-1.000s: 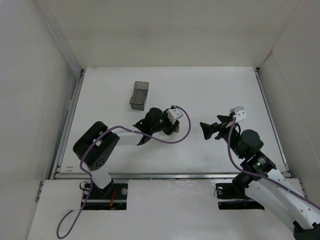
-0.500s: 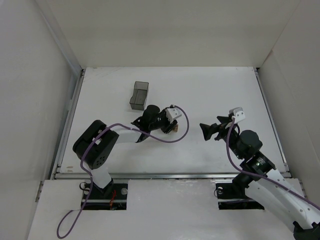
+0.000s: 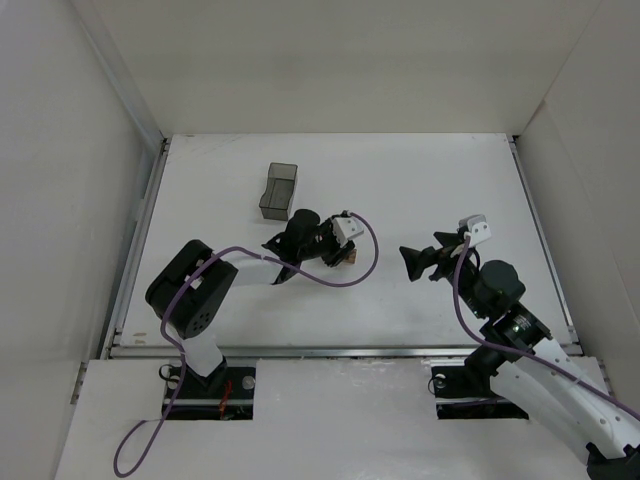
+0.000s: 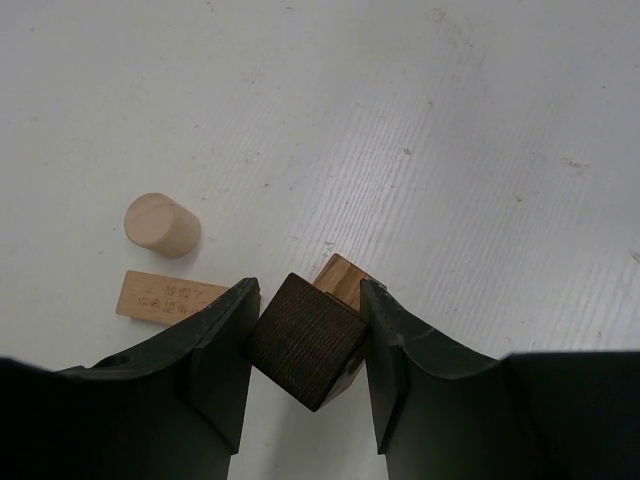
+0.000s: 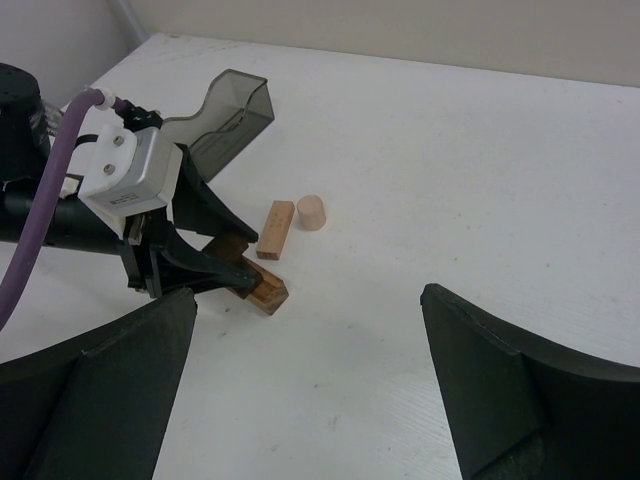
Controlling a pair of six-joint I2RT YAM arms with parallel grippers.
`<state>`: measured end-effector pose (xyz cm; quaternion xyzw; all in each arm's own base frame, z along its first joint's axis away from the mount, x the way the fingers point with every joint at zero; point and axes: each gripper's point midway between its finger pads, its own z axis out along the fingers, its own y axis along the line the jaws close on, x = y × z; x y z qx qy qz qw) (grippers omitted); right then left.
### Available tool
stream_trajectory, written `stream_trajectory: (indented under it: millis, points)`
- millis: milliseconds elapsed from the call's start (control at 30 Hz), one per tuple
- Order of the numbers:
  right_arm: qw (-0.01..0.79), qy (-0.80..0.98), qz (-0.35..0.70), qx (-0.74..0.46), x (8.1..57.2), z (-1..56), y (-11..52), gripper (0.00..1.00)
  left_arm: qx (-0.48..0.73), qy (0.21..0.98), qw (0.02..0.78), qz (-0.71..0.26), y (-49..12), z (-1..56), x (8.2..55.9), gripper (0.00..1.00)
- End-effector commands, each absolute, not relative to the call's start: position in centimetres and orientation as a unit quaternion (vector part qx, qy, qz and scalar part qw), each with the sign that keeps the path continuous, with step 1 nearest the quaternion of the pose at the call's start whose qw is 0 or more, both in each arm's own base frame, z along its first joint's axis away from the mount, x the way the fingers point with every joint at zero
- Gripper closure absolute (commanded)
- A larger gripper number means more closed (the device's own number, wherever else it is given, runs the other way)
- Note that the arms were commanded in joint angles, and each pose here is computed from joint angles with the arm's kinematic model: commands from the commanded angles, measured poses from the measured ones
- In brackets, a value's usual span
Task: Build the wood block tower
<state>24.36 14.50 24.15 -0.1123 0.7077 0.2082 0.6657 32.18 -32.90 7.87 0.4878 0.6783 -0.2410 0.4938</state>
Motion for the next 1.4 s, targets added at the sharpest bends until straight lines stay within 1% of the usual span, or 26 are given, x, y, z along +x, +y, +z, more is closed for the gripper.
stream_trajectory:
  millis: [0,367,600,1067,1133,1200,1233,1333,1367]
  points:
    - [0.686,0.687,0.215,-0.108,24.5,25.7,14.6,0.0,0.491,0.647,0.532,-0.239,-33.6,11.1,33.4,1.0]
    - [0.685,0.687,0.218,-0.111,24.5,25.7,14.7,0.0,0.49,0.645,0.538,-0.235,-33.6,11.0,34.1,1.0]
    - [0.685,0.687,0.218,-0.111,24.5,25.7,14.7,0.0,0.495,0.654,0.521,-0.238,-33.2,9.7,33.3,1.0]
    - [0.684,0.69,0.21,-0.112,24.6,25.2,14.6,0.0,0.476,0.663,0.517,-0.257,-33.5,9.7,33.1,1.0]
    - [0.684,0.69,0.21,-0.112,24.6,25.2,14.6,0.0,0.477,0.665,0.514,-0.257,-33.4,9.3,32.9,0.97]
    - [0.684,0.69,0.21,-0.112,24.6,25.2,14.6,0.0,0.474,0.668,0.512,-0.259,-33.4,9.3,32.9,0.91]
    - [0.684,0.69,0.21,-0.112,24.6,25.2,14.6,0.0,0.474,0.668,0.512,-0.259,-33.4,9.3,32.9,0.79]
    - [0.684,0.69,0.21,-0.112,24.6,25.2,14.6,0.0,0.472,0.674,0.508,-0.254,-33.3,9.2,33.1,0.54]
    - [0.684,0.69,0.21,-0.112,24.6,25.2,14.6,0.0,0.469,0.677,0.51,-0.248,-33.1,9.2,33.3,0.38]
